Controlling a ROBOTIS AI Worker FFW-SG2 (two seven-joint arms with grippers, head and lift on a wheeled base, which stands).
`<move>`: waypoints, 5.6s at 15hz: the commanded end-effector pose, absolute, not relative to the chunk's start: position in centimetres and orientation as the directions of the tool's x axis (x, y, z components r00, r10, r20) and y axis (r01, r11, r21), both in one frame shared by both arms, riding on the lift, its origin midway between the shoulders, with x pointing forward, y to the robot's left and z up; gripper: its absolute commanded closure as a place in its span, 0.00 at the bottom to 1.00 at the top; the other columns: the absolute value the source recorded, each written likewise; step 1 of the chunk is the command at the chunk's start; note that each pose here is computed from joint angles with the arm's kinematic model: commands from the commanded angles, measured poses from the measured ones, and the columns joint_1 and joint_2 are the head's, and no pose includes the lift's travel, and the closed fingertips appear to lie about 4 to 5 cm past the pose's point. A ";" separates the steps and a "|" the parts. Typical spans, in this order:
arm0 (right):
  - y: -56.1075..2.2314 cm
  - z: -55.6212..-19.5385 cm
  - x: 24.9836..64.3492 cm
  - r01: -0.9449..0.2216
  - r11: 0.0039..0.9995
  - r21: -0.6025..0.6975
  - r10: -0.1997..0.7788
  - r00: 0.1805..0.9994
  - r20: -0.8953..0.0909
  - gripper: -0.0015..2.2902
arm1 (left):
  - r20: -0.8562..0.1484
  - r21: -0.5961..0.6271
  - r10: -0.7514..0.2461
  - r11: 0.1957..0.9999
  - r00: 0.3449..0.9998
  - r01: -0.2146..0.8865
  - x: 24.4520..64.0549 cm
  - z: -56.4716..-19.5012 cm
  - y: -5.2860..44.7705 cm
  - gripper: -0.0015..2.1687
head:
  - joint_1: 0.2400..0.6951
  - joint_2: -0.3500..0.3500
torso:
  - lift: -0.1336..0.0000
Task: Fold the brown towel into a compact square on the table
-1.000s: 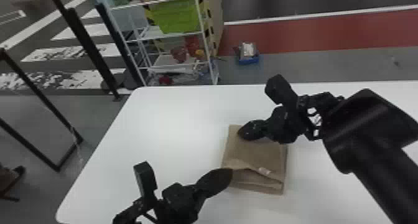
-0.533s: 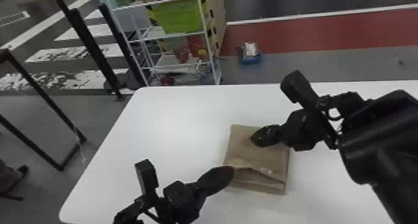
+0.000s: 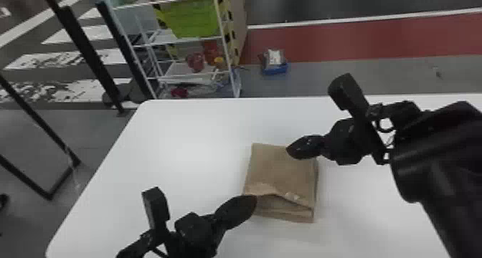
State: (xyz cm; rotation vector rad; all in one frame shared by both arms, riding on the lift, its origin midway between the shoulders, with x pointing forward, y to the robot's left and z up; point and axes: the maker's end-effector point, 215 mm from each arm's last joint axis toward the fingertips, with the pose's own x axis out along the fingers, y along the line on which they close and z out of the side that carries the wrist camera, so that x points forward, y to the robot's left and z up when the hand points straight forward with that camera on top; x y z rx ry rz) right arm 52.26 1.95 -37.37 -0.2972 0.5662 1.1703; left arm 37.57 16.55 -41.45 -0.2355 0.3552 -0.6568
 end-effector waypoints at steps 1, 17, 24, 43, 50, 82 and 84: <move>1.6 -38.0 52.7 -0.923 0.379 0.074 0.779 0.274 -0.564 0.88 | -0.247 -0.322 -0.632 0.769 0.735 0.553 37.3 -41.4 16.5 0.89 | 1.00 0.83 | 0.07; -1.5 -43.4 54.9 -0.913 0.403 0.064 0.737 0.283 -0.614 0.88 | -0.254 -0.313 -0.632 0.770 0.733 0.556 36.6 -41.1 16.6 0.89 | 1.00 0.77 | 0.07; -1.6 -43.0 55.3 -0.934 0.357 0.033 0.775 0.275 -0.569 0.88 | -0.244 -0.300 -0.631 0.771 0.736 0.562 36.7 -40.1 16.5 0.89 | 1.00 0.74 | 0.07; -8.6 -29.2 53.3 -0.765 0.640 -0.073 0.724 0.632 -0.275 0.02 | -0.092 -0.180 -0.429 0.895 0.898 0.409 42.6 -31.6 23.2 0.15 | 1.00 0.79 | 0.07; -18.0 -26.2 51.4 -0.538 0.839 -0.079 0.530 0.841 -0.107 0.03 | -0.096 -0.097 -0.260 0.963 0.961 0.251 46.0 -30.9 24.1 0.05 | 1.00 0.66 | 0.07; -23.0 -26.8 43.7 -0.350 0.936 -0.028 0.350 0.937 0.008 0.03 | 0.087 0.020 -0.132 0.991 0.988 0.130 45.1 -28.2 22.4 0.05 | 1.00 0.49 | 0.07; -23.2 -26.7 43.8 -0.350 0.936 -0.026 0.350 0.937 0.009 0.03 | 0.087 0.017 -0.132 0.991 0.987 0.131 45.1 -28.2 22.4 0.05 | 1.00 0.49 | 0.07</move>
